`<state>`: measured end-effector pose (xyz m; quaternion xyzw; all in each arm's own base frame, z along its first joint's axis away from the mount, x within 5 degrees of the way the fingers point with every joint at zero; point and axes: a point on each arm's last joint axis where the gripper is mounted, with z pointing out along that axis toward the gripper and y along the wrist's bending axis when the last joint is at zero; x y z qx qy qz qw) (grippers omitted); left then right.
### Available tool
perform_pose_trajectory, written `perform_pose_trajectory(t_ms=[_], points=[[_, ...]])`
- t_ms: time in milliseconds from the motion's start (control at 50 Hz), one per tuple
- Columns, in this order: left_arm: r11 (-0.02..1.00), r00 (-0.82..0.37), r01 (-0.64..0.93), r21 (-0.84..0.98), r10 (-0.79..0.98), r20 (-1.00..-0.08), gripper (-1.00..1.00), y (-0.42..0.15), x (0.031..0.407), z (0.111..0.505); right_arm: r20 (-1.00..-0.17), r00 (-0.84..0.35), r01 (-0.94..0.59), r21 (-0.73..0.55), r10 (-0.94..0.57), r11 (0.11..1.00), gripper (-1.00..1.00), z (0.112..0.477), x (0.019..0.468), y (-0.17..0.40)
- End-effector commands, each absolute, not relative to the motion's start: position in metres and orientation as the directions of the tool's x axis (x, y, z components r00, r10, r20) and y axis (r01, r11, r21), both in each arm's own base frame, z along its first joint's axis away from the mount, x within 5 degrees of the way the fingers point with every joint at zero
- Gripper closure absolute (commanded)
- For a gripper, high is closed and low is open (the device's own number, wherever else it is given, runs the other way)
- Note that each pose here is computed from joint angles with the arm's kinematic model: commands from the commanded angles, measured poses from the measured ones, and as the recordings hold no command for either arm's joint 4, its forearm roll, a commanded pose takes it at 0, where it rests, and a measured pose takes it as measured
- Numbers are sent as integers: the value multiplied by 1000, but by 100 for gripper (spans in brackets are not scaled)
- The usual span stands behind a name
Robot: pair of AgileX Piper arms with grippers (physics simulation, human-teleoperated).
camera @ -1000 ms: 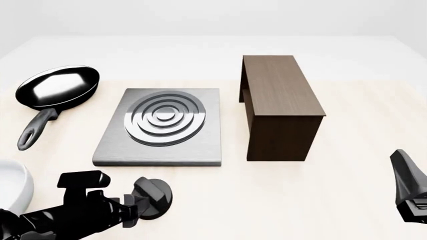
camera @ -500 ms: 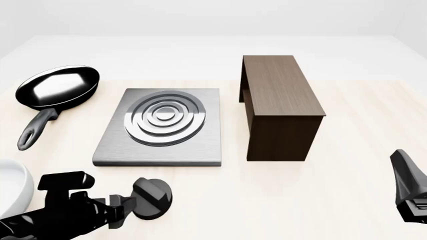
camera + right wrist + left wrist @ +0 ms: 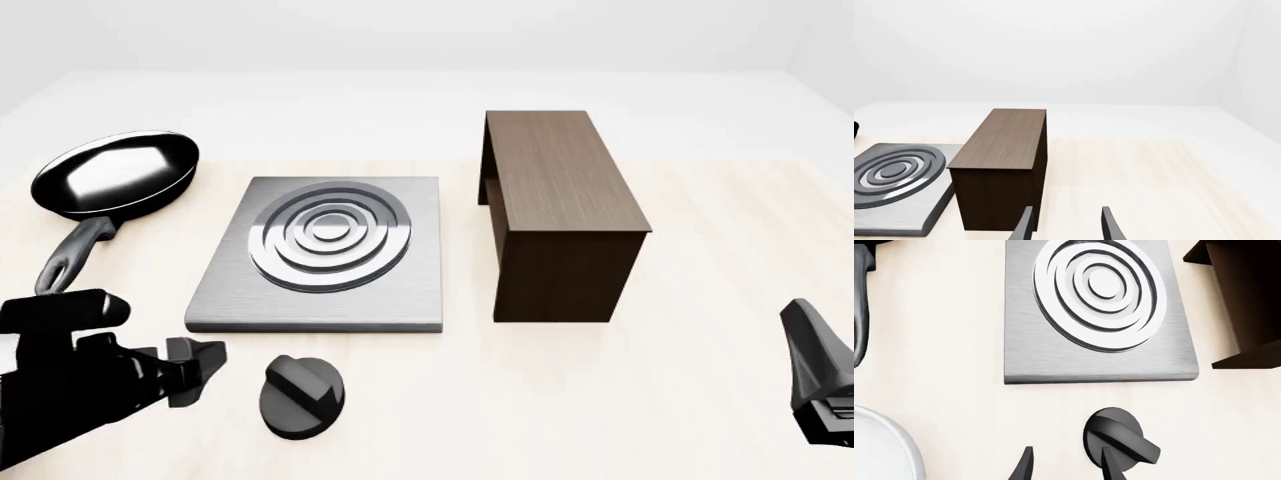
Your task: Turn on the stove.
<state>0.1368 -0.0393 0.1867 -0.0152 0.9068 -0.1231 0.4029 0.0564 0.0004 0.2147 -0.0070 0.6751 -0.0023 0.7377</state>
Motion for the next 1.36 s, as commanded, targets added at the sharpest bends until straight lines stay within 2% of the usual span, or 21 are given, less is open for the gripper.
perform_pose_trajectory(t_ms=[20, 800, 1080, 1360], points=[[980, -627, 45, -195, -124, -769, -100, -29, 142, 215, -996, 88, -6, -14, -13, 1000, -100, 215, 56, 0], [992, -433, -79, -95, -120, -893, -100, 5, 159, 318, -996, 88, -6, -14, -13, 1000, -100, 215, 56, 0], [991, -370, -115, -71, -109, -923, -100, 13, 156, 345, -996, 89, -6, -14, -13, 1000, -100, 215, 56, 0], [990, -364, -108, -94, -127, -923, -100, 11, 156, 345, -996, 89, -6, -13, -13, 1000, -100, 215, 56, 0]])
